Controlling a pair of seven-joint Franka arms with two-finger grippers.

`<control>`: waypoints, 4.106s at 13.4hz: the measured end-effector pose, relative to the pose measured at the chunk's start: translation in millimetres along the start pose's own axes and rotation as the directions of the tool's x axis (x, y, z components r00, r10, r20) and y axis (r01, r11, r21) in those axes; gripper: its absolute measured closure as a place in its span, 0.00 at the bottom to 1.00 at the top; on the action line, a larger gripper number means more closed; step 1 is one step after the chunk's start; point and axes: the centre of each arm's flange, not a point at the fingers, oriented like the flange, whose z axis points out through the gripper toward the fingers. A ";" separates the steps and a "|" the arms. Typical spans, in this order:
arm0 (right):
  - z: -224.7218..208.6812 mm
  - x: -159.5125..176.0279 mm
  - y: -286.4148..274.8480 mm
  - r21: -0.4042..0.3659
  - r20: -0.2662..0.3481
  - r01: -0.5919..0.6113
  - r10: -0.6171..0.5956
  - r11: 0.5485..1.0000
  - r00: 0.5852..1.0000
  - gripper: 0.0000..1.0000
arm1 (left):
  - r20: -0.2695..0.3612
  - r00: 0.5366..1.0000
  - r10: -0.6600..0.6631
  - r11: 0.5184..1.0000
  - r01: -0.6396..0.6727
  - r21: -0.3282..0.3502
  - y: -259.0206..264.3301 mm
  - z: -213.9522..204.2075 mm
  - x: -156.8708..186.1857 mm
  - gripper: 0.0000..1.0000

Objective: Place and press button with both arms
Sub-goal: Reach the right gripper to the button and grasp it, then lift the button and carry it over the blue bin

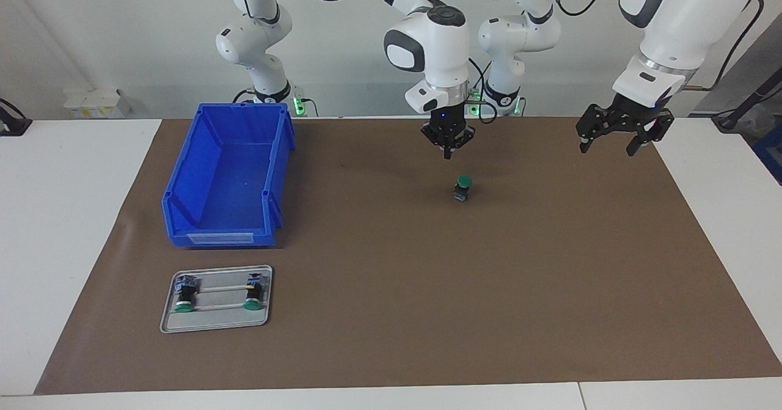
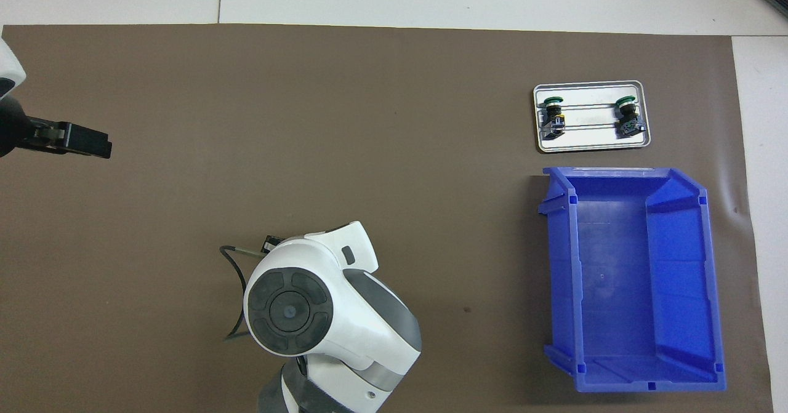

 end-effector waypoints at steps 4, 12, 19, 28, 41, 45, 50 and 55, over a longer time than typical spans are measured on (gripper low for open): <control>67.4 -25.7 -23.6 -0.009 -0.037 0.039 -0.039 0.999 0.999 0.49 | 0.024 1.000 -0.001 1.000 0.001 -0.003 -0.8 -9.7 -0.4 0.00; 117.0 -19.3 -34.3 -0.034 -0.075 0.042 -0.044 0.999 0.996 0.01 | 0.064 0.998 -0.020 1.000 0.020 -0.003 -0.8 -18.7 -21.3 0.00; 138.1 -30.6 -26.0 -0.022 -0.071 -0.013 0.011 1.000 0.997 0.02 | 0.025 0.993 -0.112 0.994 0.112 0.003 -7.3 -14.9 -17.2 0.00; 147.7 -40.0 -22.6 -0.005 -0.068 -0.001 0.000 1.000 0.998 0.49 | 0.040 0.993 -0.109 0.994 0.109 0.004 -10.8 26.3 -38.7 0.00; 36.5 79.5 28.7 -0.112 -0.194 0.046 -0.067 0.993 0.979 0.57 | 0.031 0.994 -0.105 0.994 0.105 0.005 -9.1 29.5 -51.5 0.00; -61.0 189.8 143.1 -0.199 -0.189 0.114 -0.152 0.973 0.970 0.57 | 0.032 0.994 -0.105 0.994 0.105 0.005 -9.1 29.6 -51.5 0.00; -125.1 266.6 343.4 -0.206 -0.036 0.256 -0.269 0.944 0.963 0.57 | 0.032 0.994 -0.105 0.994 0.105 0.005 -9.1 29.6 -51.5 0.00; -82.4 251.2 454.5 -0.184 -0.018 0.331 -0.340 0.925 0.940 0.57 | 0.031 0.994 -0.105 0.994 0.105 0.005 -9.1 29.5 -51.6 0.00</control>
